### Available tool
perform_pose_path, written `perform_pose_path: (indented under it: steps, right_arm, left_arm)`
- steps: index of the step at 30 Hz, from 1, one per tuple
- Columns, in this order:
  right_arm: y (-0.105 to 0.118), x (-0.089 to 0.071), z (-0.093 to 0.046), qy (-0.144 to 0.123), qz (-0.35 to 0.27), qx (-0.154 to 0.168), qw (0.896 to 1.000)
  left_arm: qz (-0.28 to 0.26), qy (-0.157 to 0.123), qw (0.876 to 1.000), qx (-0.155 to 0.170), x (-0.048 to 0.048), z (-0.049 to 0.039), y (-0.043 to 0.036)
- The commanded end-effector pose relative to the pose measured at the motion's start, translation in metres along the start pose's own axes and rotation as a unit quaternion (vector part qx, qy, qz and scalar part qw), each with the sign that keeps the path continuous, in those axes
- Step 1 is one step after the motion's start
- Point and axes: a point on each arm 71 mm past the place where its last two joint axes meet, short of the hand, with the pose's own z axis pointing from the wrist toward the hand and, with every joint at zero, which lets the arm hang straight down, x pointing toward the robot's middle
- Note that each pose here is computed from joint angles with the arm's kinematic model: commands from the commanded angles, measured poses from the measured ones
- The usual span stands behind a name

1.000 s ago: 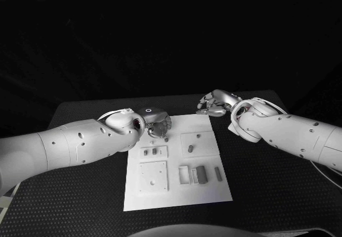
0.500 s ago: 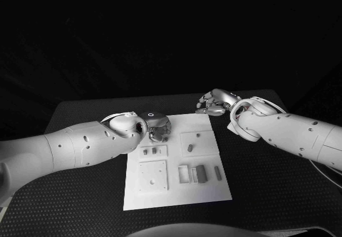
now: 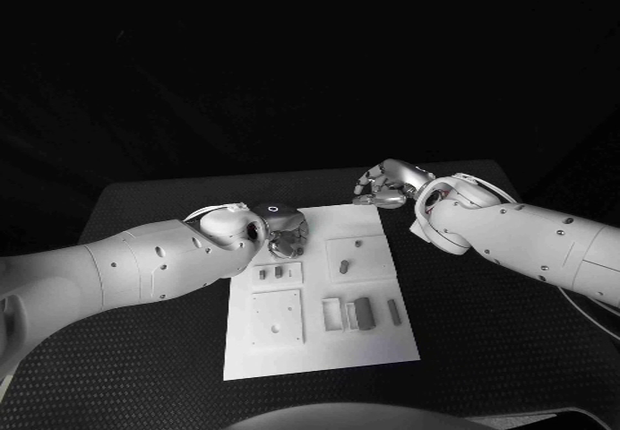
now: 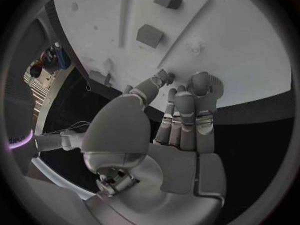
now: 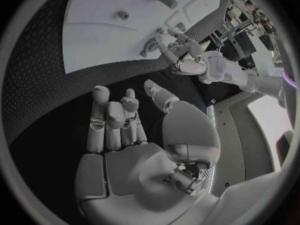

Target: Assemble the parts on the task board

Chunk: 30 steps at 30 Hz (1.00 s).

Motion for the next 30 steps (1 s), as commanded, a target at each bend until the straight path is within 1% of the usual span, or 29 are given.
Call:
perform_pose_path:
  steps: [1,5,8,17,23,30]
  right_arm:
    - [0.001,0.001,0.0,0.005,0.001,-0.004,1.0]
    - [0.001,0.001,0.0,0.005,0.001,-0.004,1.0]
    - [0.001,0.001,-0.001,0.005,0.001,-0.004,1.0]
    - [0.002,0.002,0.0,0.006,0.001,-0.006,1.0]
    - [0.002,0.002,0.0,0.006,0.001,-0.005,1.0]
    - [0.002,0.002,0.0,0.006,0.001,-0.005,1.0]
  left_arm:
    - [-0.002,-0.002,1.0,0.009,0.0005,0.0011,-0.0007]
    - [-0.004,-0.003,1.0,0.007,0.0005,0.0021,0.0002]
    - [-0.01,-0.013,1.0,0.007,-0.0007,0.0031,-0.0003]
    - [-0.013,-0.002,1.0,0.012,0.0058,0.0051,-0.0041]
    - [-0.015,0.001,1.0,0.012,0.01,0.0056,-0.0051]
    - [-0.015,0.003,1.0,0.013,0.0113,0.0061,-0.0065]
